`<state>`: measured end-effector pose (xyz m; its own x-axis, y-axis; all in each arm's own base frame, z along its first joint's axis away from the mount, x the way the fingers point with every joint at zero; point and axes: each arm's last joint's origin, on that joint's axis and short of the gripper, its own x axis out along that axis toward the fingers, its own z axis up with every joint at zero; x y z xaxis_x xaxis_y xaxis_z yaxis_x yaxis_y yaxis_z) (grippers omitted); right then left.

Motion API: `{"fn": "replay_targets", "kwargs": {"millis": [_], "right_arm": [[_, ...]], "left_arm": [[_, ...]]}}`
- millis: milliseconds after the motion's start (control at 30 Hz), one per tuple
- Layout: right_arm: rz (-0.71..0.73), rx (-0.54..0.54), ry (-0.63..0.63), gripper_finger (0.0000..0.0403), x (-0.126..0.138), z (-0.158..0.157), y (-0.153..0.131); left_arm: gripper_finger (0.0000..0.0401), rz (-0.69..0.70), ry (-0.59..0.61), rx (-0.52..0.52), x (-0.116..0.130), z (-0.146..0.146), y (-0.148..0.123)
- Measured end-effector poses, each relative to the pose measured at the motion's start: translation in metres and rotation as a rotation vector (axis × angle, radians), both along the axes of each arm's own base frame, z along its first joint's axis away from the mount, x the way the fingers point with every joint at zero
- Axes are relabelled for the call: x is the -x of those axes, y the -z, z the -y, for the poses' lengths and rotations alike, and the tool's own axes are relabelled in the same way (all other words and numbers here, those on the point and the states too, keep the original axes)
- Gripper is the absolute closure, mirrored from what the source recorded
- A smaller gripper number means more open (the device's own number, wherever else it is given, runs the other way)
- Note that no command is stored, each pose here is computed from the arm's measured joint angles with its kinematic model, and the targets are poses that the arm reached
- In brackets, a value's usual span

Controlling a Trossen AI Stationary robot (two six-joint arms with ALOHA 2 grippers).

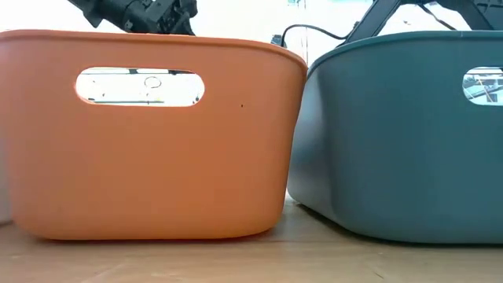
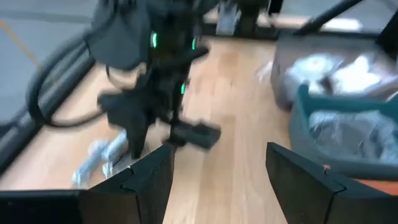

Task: Pick & Place Travel size toiletries
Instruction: Put the silver nail cutter into the orange bin

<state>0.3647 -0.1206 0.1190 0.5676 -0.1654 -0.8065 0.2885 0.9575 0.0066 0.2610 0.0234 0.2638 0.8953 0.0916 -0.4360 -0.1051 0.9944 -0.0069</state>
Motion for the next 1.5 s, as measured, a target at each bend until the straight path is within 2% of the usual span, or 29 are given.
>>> {"fn": "replay_targets", "kwargs": {"millis": [233, 533, 733, 833, 1033, 1200, 1333, 1500], "right_arm": [[-0.067, -0.012, -0.018, 0.0249, 0.005, -0.001, 0.003], [-0.108, -0.004, -0.057, 0.0361, 0.009, -0.004, 0.006], [-0.083, 0.003, -0.093, 0.0361, 0.010, -0.005, -0.005], [-0.052, -0.016, -0.118, 0.0361, 0.015, -0.008, -0.023], [0.119, 0.041, -0.165, 0.0361, 0.027, -0.021, -0.069], [0.281, 0.085, -0.167, 0.0361, 0.053, -0.036, -0.086], [0.442, 0.108, -0.154, 0.0361, 0.081, -0.048, -0.082], [0.740, 0.144, -0.199, 0.0361, 0.109, -0.061, -0.079]], "left_arm": [[0.0151, -0.050, -0.018, 0.016, -0.009, -0.003, 0.014], [0.0150, -0.060, -0.076, 0.034, -0.014, -0.004, 0.020], [0.0150, -0.043, -0.071, 0.023, -0.016, -0.005, 0.020], [0.0150, -0.057, -0.070, 0.021, -0.016, -0.005, 0.022], [0.0150, -0.051, -0.070, 0.021, -0.016, -0.005, 0.021], [0.0150, -0.038, -0.070, 0.020, -0.017, -0.005, 0.020], [0.0150, 0.010, -0.070, 0.016, -0.019, -0.005, 0.016], [0.0150, 0.091, -0.055, -0.024, -0.026, -0.005, 0.012]]}}
